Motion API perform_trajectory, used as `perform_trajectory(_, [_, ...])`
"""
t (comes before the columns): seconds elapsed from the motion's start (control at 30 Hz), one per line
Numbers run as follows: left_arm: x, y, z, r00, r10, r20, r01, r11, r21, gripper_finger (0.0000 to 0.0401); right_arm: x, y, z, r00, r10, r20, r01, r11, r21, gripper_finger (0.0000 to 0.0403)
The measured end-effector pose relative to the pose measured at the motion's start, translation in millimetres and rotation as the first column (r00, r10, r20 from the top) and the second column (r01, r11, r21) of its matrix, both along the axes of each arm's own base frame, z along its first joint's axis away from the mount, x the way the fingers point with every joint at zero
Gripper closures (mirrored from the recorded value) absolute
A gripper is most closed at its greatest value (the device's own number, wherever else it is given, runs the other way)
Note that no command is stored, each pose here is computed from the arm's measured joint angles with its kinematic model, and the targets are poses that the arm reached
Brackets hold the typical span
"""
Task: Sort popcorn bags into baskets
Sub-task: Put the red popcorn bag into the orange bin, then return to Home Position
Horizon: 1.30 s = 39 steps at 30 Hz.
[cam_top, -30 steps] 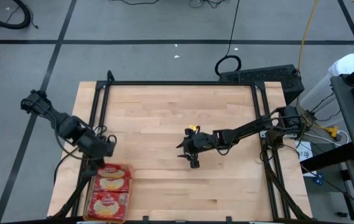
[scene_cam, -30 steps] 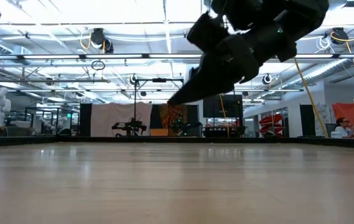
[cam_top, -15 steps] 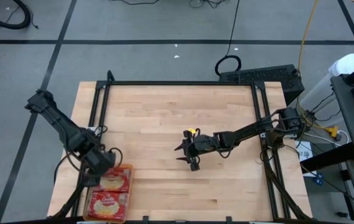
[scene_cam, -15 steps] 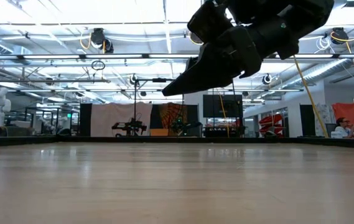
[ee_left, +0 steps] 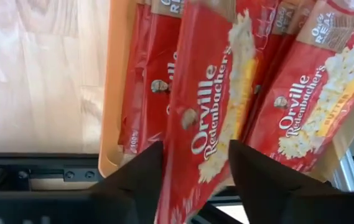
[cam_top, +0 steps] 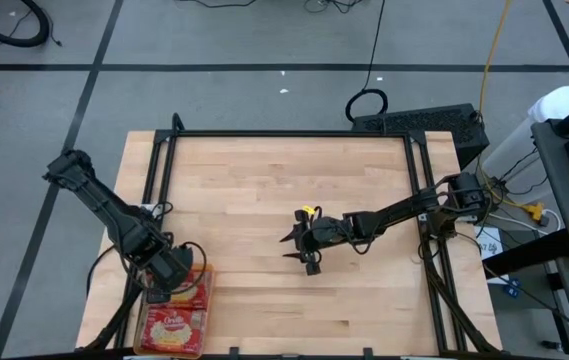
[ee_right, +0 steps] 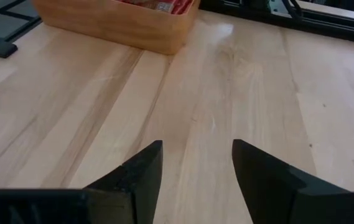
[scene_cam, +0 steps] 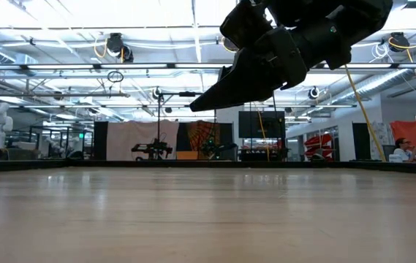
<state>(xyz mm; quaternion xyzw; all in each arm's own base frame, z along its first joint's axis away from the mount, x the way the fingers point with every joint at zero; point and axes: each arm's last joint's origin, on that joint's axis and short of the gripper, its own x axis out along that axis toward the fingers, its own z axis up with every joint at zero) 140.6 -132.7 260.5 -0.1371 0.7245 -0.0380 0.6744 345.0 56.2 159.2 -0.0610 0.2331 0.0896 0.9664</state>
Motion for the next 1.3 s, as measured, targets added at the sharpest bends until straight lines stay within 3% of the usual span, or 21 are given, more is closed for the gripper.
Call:
perform_trajectory(0.17, [0,0,0,1.0,0.022,0.003,-0.022,1.0,0.008,0.0179,0,0,0,1.0,0.001,0.003,-0.001,1.0,-0.001,0.0216])
perform_trajectory(0.33, [2,3,-1,0.998,0.018,0.062,-0.023,0.996,0.083,0.0159,0,0,0,1.0,0.0,0.003,0.0,1.0,0.001,0.0216])
perform_trajectory(0.53, [8,12,1,0.98,0.039,0.193,-0.079,0.975,0.207,0.0183,-1,0,8,1.0,-0.011,0.024,0.011,1.0,0.022,0.0218])
perform_trajectory(0.63, [8,17,5,0.949,-0.025,0.315,-0.083,0.942,0.325,0.0216,-6,-1,26,0.997,-0.005,0.076,0.004,1.0,0.014,0.0234])
perform_trajectory(0.73, [9,22,13,0.884,-0.112,0.454,-0.105,0.899,0.425,0.0253,-14,-2,48,0.992,0.019,0.126,-0.016,0.999,-0.032,0.0258])
perform_trajectory(0.83, [12,26,25,0.784,-0.18,0.594,-0.144,0.878,0.456,0.0291,-25,-6,68,0.988,0.024,0.153,-0.016,0.998,-0.054,0.0285])
perform_trajectory(0.97, [17,29,40,0.606,-0.261,0.751,-0.166,0.882,0.44,0.0336,-41,-12,89,0.986,-0.042,0.159,0.055,0.996,-0.073,0.0321])
perform_trajectory(1.1, [23,33,36,0.416,-0.342,0.842,-0.148,0.889,0.434,0.0375,-56,-15,102,0.983,-0.071,0.166,0.086,0.993,-0.08,0.0355])
perform_trajectory(1.2, [23,39,23,0.342,-0.372,0.863,-0.111,0.896,0.43,0.0395,-70,-17,102,0.981,-0.077,0.179,0.089,0.994,-0.063,0.0377])
perform_trajectory(1.3, [21,49,7,0.312,-0.352,0.883,-0.134,0.904,0.407,0.0391,-86,-19,95,0.981,-0.082,0.177,0.092,0.994,-0.051,0.0396])
